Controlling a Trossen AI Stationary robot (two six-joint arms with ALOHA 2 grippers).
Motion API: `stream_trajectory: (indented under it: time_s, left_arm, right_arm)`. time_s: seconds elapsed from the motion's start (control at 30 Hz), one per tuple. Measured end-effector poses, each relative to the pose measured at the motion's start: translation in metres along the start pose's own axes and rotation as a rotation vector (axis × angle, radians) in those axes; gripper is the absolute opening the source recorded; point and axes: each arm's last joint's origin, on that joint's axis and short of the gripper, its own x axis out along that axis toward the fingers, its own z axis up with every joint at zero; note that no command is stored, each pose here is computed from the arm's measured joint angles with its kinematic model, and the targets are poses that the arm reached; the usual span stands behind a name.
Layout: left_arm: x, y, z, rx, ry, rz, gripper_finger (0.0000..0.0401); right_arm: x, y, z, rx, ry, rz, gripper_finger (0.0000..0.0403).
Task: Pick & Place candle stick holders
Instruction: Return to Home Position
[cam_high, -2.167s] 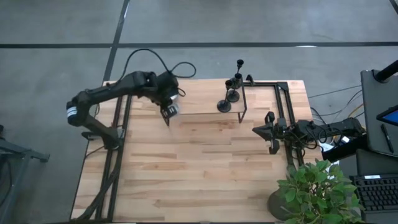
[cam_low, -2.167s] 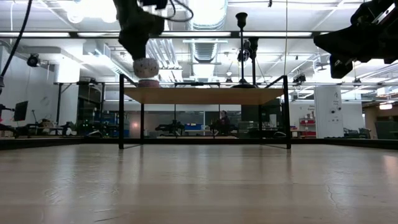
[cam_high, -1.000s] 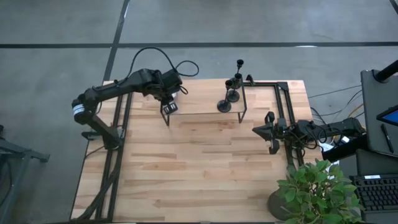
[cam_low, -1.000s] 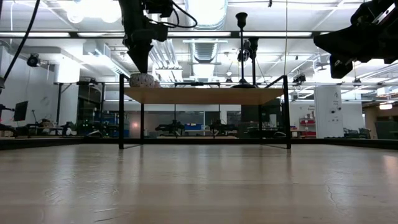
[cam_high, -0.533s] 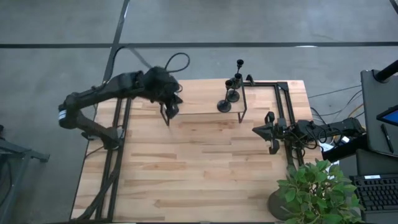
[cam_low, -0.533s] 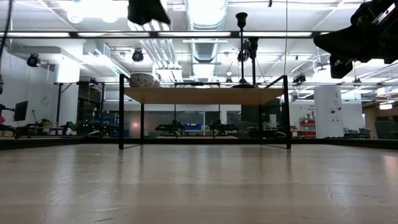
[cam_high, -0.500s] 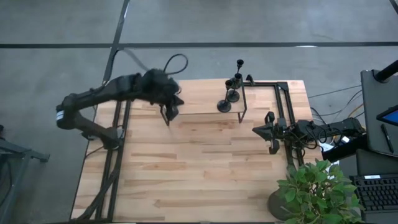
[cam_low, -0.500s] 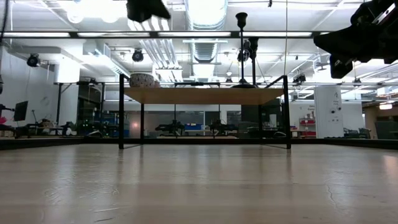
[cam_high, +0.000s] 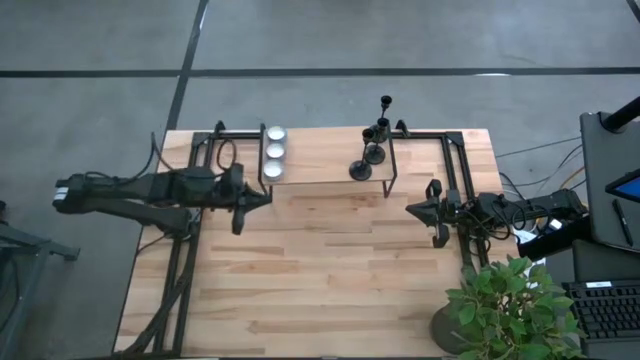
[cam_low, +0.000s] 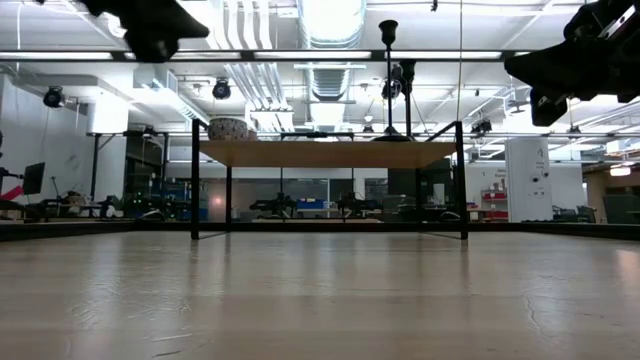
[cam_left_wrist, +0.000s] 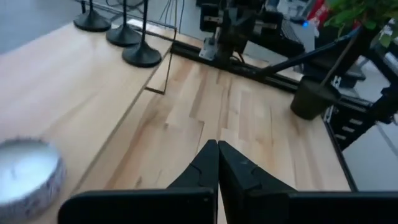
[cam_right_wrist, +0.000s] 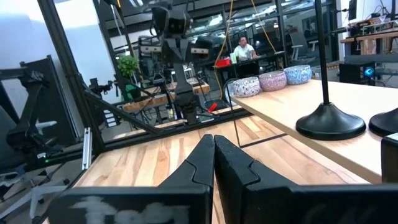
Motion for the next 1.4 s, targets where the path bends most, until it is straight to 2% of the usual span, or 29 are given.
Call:
stream_trajectory:
  time_s: [0.13, 0.27, 0.43, 0.6, 0.73, 1.0, 1.07, 1.23, 1.4]
  left_arm:
    - [-0.014, 0.008, -0.020, -0.013, -0.089, -0.009, 0.0001]
    - [-0.025, 0.011, -0.043, 0.009, -0.189, -0.117, 0.0001]
    - [-0.031, 0.025, -0.077, -0.021, -0.225, -0.075, 0.0001]
    - [-0.038, 0.030, -0.089, -0.032, -0.293, -0.089, 0.0001]
    - [-0.033, 0.037, -0.108, -0.010, -0.274, -0.055, 0.0001]
    - [-0.018, 0.047, -0.143, -0.051, -0.340, -0.052, 0.0001]
    - [-0.016, 0.047, -0.145, -0.021, -0.360, -0.052, 0.0001]
    - [-0.014, 0.048, -0.145, 0.169, -0.354, 0.008, 0.0006]
    - [-0.014, 0.048, -0.145, 0.171, -0.356, 0.015, 0.0006]
  right_arm:
    - [0.000, 0.000, 0.000, 0.000, 0.000, 0.000, 0.0009]
    - [0.000, 0.000, 0.000, 0.000, 0.000, 0.000, 0.0009]
    - [0.000, 0.000, 0.000, 0.000, 0.000, 0.000, 0.0009]
    - [0.000, 0.000, 0.000, 0.000, 0.000, 0.000, 0.0009]
    - [0.000, 0.000, 0.000, 0.000, 0.000, 0.000, 0.0009]
    - [0.000, 0.000, 0.000, 0.000, 0.000, 0.000, 0.0009]
    - [0.000, 0.000, 0.000, 0.000, 0.000, -0.001, 0.0009]
    - [0.000, 0.000, 0.000, 0.000, 0.000, 0.000, 0.0009]
    - [0.000, 0.000, 0.000, 0.000, 0.000, 0.000, 0.0009]
